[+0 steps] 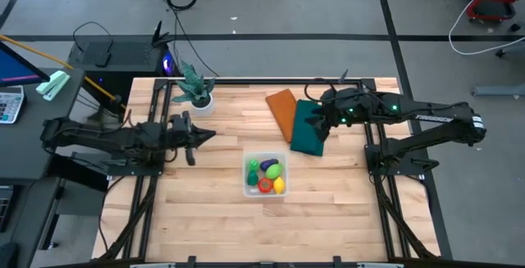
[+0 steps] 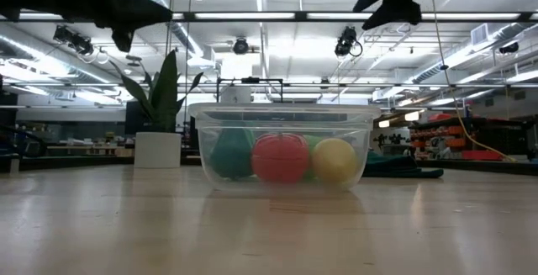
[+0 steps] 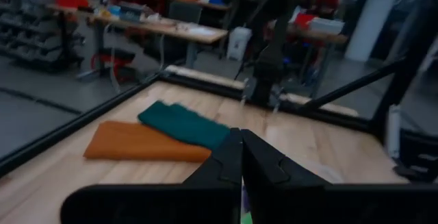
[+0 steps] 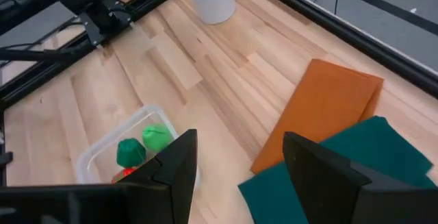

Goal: Pick and placing Produce into tupperware
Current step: Return to Home Position

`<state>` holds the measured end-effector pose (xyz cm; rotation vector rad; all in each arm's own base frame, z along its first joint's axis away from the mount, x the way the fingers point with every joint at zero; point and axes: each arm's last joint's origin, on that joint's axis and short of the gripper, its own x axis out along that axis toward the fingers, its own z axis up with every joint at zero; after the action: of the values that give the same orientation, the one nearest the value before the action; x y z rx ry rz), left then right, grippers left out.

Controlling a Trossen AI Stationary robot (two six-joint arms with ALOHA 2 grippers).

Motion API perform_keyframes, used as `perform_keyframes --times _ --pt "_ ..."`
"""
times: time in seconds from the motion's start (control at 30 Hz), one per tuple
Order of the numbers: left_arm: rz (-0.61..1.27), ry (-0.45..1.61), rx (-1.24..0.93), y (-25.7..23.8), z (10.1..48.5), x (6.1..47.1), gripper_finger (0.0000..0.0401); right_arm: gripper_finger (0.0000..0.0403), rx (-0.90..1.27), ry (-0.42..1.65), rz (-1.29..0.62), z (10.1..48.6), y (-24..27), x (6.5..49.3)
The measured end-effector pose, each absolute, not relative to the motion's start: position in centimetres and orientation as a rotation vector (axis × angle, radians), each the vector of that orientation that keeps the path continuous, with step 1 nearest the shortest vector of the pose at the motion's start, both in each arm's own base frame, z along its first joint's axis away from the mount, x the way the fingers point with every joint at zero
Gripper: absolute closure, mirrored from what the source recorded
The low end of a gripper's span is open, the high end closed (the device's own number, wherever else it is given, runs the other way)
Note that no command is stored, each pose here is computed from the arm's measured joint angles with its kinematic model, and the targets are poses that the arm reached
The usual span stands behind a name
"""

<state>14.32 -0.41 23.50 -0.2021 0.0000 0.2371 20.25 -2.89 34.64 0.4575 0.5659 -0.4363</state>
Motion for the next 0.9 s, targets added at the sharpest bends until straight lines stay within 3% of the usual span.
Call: perform_keyframes --times 0.33,0.9 --pt "0.128 -0.127 -0.168 -0.4 23.3 11.6 0.0392 0.0225 0.509 0.555 -0.445 34.0 -4.2 21.9" --pt "-0.022 -0.159 -0.146 -0.7 21.8 10.3 0.0392 0.0225 0.537 0.5 -0.461 34.3 -4.8 22.1"
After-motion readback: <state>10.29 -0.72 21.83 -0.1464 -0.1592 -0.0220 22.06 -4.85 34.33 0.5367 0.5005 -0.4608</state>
